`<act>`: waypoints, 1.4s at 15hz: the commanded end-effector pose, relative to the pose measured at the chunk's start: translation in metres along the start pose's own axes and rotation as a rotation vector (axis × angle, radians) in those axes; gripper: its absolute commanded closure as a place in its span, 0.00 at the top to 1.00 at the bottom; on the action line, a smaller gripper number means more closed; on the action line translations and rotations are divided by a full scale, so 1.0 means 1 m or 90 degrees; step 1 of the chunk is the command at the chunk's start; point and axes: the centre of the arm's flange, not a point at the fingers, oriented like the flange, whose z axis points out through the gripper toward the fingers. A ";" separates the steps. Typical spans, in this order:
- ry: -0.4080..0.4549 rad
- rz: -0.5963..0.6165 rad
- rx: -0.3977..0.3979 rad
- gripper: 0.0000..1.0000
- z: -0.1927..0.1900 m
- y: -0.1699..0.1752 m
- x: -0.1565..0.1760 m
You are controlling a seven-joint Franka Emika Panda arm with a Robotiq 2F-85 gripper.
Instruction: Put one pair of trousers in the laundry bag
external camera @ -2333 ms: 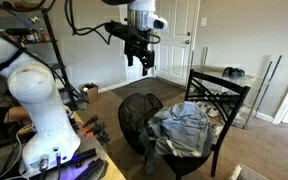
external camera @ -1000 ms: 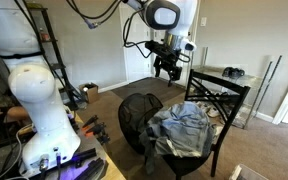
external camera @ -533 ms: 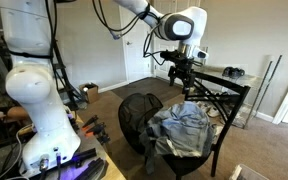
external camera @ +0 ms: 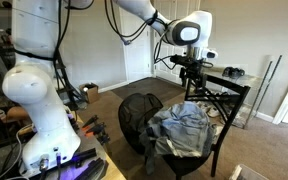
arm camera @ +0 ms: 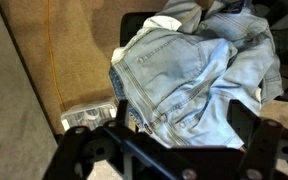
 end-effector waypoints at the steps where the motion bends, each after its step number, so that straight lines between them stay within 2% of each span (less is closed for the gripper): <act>1: 0.010 -0.046 0.092 1.00 -0.004 -0.003 0.008; 2: 0.014 -0.063 0.116 1.00 -0.006 -0.006 0.006; 3: 0.014 -0.028 0.064 1.00 0.001 -0.010 0.006; 5: 0.021 -0.045 0.089 1.00 -0.002 -0.012 0.008; 10: 0.018 -0.035 0.092 1.00 -0.003 -0.010 0.008; 14: 0.008 0.004 0.056 1.00 0.026 -0.022 0.047; 17: -0.019 0.018 0.044 1.00 0.065 -0.039 0.084; 21: -0.038 0.036 0.014 1.00 0.111 -0.052 0.112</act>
